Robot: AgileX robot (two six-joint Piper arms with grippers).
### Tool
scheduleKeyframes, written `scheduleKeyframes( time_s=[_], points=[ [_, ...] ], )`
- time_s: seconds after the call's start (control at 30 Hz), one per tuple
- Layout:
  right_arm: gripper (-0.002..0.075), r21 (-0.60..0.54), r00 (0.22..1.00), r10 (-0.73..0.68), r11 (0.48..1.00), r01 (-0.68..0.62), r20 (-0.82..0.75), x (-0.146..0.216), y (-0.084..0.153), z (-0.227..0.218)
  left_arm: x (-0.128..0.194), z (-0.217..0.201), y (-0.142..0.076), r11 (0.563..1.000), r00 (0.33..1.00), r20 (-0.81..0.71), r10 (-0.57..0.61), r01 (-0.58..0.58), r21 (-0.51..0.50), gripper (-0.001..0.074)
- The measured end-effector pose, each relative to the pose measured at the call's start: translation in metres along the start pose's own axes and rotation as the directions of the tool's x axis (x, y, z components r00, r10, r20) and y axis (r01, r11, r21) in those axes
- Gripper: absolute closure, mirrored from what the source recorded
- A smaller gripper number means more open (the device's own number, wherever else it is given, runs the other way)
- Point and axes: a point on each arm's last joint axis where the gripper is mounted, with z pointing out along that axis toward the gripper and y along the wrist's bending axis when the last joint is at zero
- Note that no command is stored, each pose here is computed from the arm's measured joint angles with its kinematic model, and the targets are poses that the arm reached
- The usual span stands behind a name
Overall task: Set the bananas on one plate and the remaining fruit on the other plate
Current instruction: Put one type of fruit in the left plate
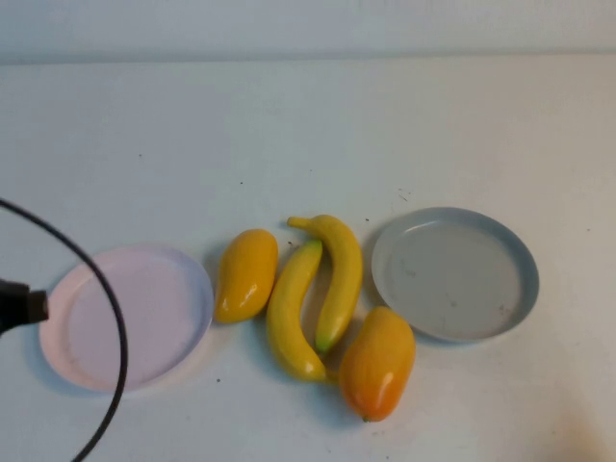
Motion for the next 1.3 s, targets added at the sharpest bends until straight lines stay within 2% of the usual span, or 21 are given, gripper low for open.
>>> scheduleKeyframes(
  time_s=[0.13,0.37,0.47,0.67,0.83,0.9,1.0,1.17,1.23,1.3],
  points=[
    [0.0741,0.0,1.0,0.0,1.0,0.0,0.0,0.0,0.0,0.0,-0.033,0.035,-0.009,0.997,0.993,-0.097,0.069,-0.065,0.043,0.0737],
    [0.0741,0.0,1.0,0.0,1.0,0.0,0.0,0.0,0.0,0.0,-0.077,0.107,-0.057,0.976,0.941,-0.281,0.187,-0.144,0.166,0.0737],
    [0.0741,0.0,1.0,0.0,1.0,0.0,0.0,0.0,0.0,0.0,-0.083,0.138,-0.078,0.964,0.89,-0.39,0.235,-0.164,0.208,0.0737],
    [0.0741,0.0,1.0,0.0,1.0,0.0,0.0,0.0,0.0,0.0,-0.088,0.176,-0.121,0.926,0.807,-0.461,0.37,-0.279,0.254,0.0737],
    [0.0741,0.0,1.0,0.0,1.0,0.0,0.0,0.0,0.0,0.0,-0.094,0.185,-0.128,0.909,0.787,-0.456,0.416,-0.345,0.234,0.0727],
    [0.0741,0.0,1.0,0.0,1.0,0.0,0.0,0.0,0.0,0.0,-0.095,0.186,-0.127,0.904,0.782,-0.455,0.427,-0.364,0.222,0.068],
    [0.0742,0.0,1.0,0.0,1.0,0.0,0.0,0.0,0.0,0.0,-0.094,0.191,-0.124,0.897,0.767,-0.467,0.441,-0.391,0.205,0.0529],
    [0.0741,0.0,1.0,0.0,1.0,0.0,0.0,0.0,0.0,0.0,-0.089,0.207,-0.123,0.898,0.76,-0.481,0.438,-0.393,0.196,0.0161],
    [0.0741,0.0,1.0,0.0,1.0,0.0,0.0,0.0,0.0,0.0,-0.088,0.213,-0.123,0.908,0.773,-0.477,0.418,-0.377,0.184,0.0092],
    [0.0741,0.0,1.0,0.0,1.0,0.0,0.0,0.0,0.0,0.0,-0.087,0.218,-0.124,0.916,0.784,-0.476,0.399,-0.361,0.174,0.0069]
  ],
)
